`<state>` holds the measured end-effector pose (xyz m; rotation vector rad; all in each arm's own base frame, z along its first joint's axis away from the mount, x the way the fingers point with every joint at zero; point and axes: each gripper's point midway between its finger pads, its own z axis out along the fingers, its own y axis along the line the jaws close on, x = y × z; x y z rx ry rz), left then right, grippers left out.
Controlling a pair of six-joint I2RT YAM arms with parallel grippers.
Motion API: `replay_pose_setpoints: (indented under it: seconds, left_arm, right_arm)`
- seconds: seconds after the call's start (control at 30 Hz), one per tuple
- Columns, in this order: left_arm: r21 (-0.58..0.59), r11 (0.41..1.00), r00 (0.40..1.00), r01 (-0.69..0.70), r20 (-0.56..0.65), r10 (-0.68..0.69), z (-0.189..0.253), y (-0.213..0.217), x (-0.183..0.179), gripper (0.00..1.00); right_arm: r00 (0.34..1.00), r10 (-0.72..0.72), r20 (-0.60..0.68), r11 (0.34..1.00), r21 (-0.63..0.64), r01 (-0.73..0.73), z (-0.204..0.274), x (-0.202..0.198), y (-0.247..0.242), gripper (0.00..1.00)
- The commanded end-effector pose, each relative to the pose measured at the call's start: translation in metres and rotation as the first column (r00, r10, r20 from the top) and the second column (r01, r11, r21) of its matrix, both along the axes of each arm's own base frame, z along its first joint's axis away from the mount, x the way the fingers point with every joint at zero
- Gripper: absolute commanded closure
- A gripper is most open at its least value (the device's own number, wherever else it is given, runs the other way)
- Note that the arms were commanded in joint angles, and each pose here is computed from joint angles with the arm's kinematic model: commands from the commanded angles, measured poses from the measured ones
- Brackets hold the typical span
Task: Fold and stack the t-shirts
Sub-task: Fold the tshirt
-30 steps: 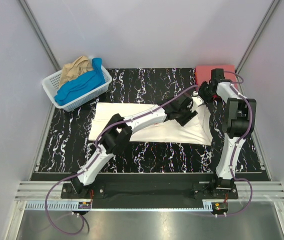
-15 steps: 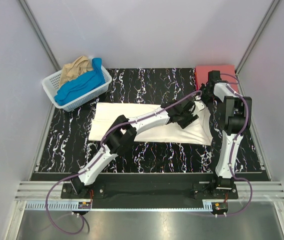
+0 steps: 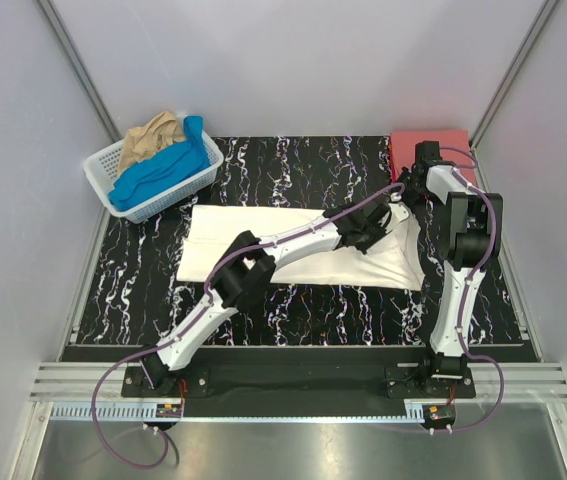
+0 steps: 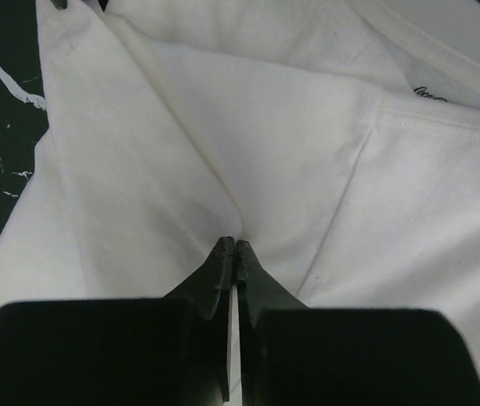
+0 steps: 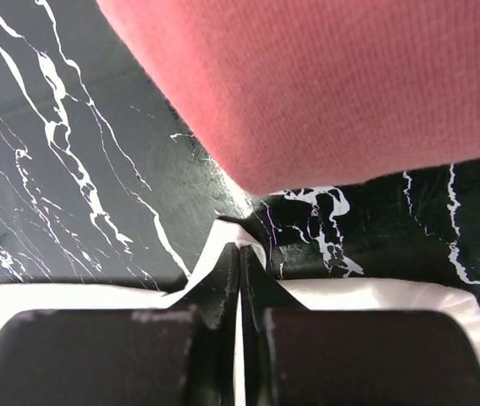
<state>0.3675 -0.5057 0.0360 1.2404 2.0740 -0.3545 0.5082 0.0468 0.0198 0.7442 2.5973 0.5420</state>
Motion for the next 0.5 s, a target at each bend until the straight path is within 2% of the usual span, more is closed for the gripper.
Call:
replay_pose_setpoints:
  seconds: [0.0, 0.2, 0.47]
  left_arm:
    - [-0.051, 0.998, 0.995, -0.028, 0.093, 0.032, 0.038, -0.007, 0.015, 1.00]
    - [-0.090, 0.994, 0.983, -0.065, 0.166, 0.079, 0.080, 0.001, 0.024, 1.00]
    - [-0.103, 0.984, 0.968, -0.142, 0.191, 0.160, 0.097, 0.020, 0.037, 1.00]
  right_arm:
    - [0.996, 0.017, 0.083, 1.000, 0.005, -0.017, 0.032, 0.013, 0.006, 1.00]
    - [0.990, 0.017, 0.140, 0.999, 0.037, -0.023, 0.055, 0.028, 0.012, 1.00]
    - [0.974, 0.054, 0.220, 0.996, 0.062, -0.069, 0.078, 0.044, 0.025, 1.00]
